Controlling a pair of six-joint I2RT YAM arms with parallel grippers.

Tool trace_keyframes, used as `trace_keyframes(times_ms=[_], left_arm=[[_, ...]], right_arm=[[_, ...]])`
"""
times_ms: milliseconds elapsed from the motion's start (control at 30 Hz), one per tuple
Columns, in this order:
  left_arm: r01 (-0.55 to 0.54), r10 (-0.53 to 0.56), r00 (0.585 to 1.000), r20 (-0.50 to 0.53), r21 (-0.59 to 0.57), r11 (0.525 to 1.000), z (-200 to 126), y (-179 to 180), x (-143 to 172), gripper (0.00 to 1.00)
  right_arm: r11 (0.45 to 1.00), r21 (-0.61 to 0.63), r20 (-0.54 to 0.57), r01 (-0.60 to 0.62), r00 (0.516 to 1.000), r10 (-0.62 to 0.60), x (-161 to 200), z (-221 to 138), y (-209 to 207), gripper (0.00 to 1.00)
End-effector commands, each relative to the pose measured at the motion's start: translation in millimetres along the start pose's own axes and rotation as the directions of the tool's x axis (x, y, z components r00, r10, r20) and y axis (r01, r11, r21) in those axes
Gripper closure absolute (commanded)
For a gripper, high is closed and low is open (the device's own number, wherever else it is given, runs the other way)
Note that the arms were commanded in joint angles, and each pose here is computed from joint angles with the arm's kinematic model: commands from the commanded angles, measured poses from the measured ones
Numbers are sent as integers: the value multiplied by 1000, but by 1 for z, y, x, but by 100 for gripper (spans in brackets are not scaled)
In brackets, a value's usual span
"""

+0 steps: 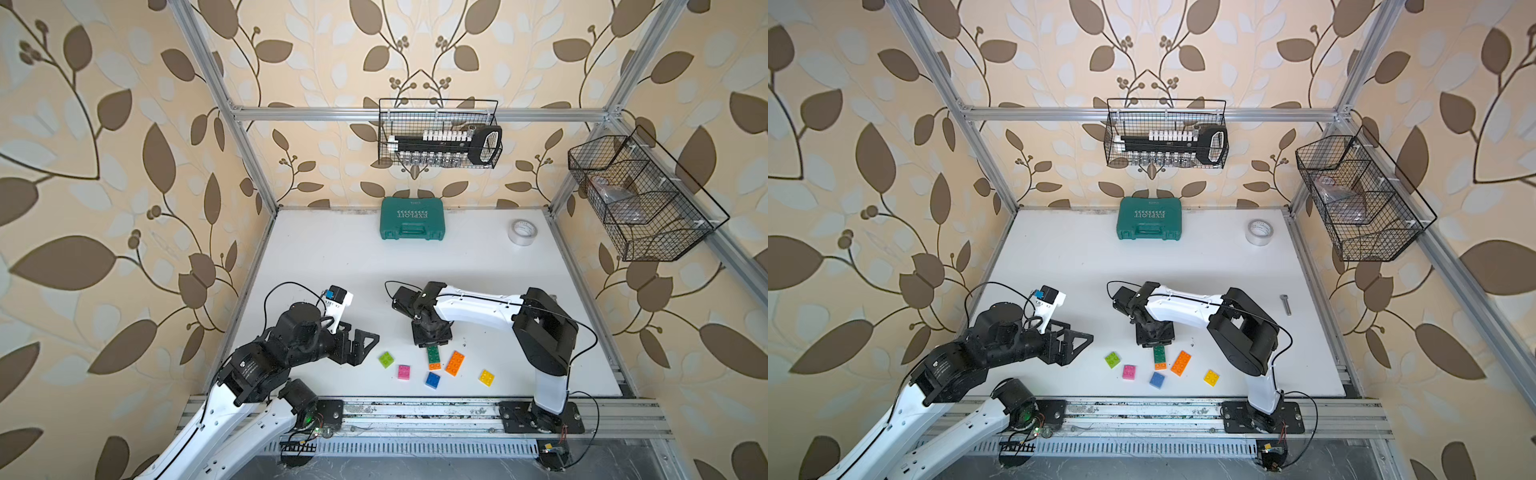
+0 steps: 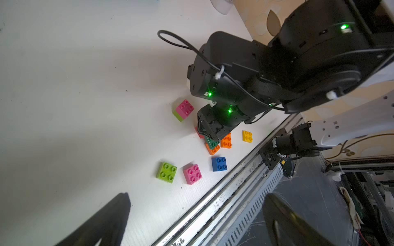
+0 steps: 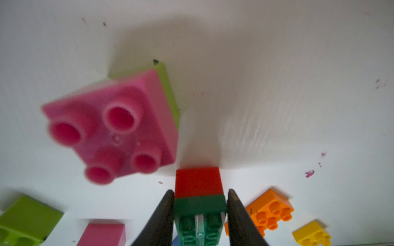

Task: Assemble the letter r with lego
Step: Pick up the lego brick from the center of the board.

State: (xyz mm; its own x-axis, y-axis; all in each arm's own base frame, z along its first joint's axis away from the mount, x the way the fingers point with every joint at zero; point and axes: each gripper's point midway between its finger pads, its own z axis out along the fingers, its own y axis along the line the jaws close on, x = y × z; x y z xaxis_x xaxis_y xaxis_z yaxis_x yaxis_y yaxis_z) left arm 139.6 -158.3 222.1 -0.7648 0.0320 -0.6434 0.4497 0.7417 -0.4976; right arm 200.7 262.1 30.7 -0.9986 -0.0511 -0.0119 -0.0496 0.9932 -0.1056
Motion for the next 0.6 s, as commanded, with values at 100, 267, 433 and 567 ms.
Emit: trace_keyframes(times_ms=[100,267,433,567], left_arm=[[6,-6,1000,10,2,1000,1,-1,-5,1],[6,-6,1000,7,2,1000,2,-1,-4,1],[9,-9,1000,-4,-6,1000,4,0,-4,1],[25,-26,999,-27,-32,999,9,5,-2,1]], right_arm=[[1000,19,-11,5,1000,-5,9,-2,-7,61],[1000,19,-12,1,1000,-1,11,-3,-8,65],[1000,13,-4,1,1000,-1,12,-7,-6,77],[1000,0,13,20,1000,-20,8,-14,-3,98]])
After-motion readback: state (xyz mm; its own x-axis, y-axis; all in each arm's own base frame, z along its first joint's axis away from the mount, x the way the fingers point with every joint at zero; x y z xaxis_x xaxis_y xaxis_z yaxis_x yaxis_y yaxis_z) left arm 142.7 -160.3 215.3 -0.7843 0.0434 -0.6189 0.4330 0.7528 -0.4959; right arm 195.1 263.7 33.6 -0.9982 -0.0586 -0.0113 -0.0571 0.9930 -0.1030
